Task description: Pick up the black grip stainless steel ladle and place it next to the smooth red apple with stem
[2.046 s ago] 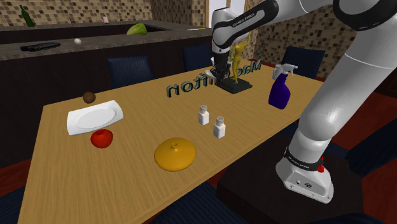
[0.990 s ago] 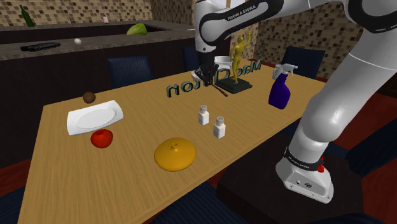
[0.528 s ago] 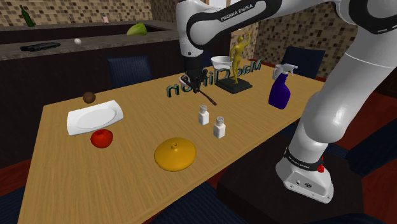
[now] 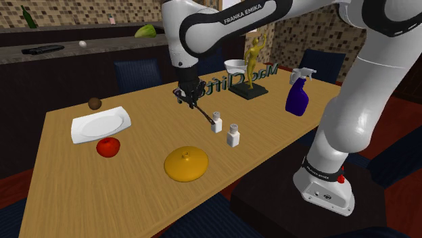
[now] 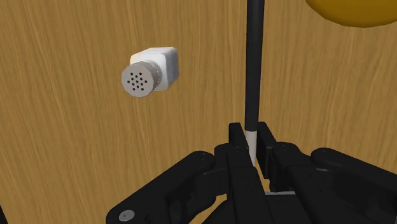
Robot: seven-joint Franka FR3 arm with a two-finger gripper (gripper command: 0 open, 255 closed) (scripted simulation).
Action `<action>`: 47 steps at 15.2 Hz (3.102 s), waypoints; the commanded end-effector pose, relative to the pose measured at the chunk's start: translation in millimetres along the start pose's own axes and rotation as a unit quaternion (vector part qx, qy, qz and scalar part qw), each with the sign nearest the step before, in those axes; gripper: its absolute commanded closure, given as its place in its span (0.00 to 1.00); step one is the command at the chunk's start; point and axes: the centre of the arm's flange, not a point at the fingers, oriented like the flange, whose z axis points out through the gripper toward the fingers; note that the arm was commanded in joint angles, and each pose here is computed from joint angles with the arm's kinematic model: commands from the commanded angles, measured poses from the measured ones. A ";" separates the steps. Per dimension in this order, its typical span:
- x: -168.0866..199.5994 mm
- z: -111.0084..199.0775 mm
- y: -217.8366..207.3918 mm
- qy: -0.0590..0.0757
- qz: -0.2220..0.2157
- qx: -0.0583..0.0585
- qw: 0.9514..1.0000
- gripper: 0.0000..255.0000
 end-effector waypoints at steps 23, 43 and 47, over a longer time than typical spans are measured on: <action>-87.4 -24.2 -281.8 0.000 0.001 0.000 1.000 1.00; -90.1 80.6 -293.9 0.000 0.001 0.000 1.000 1.00; -90.5 95.7 -295.7 0.000 0.001 0.000 1.000 1.00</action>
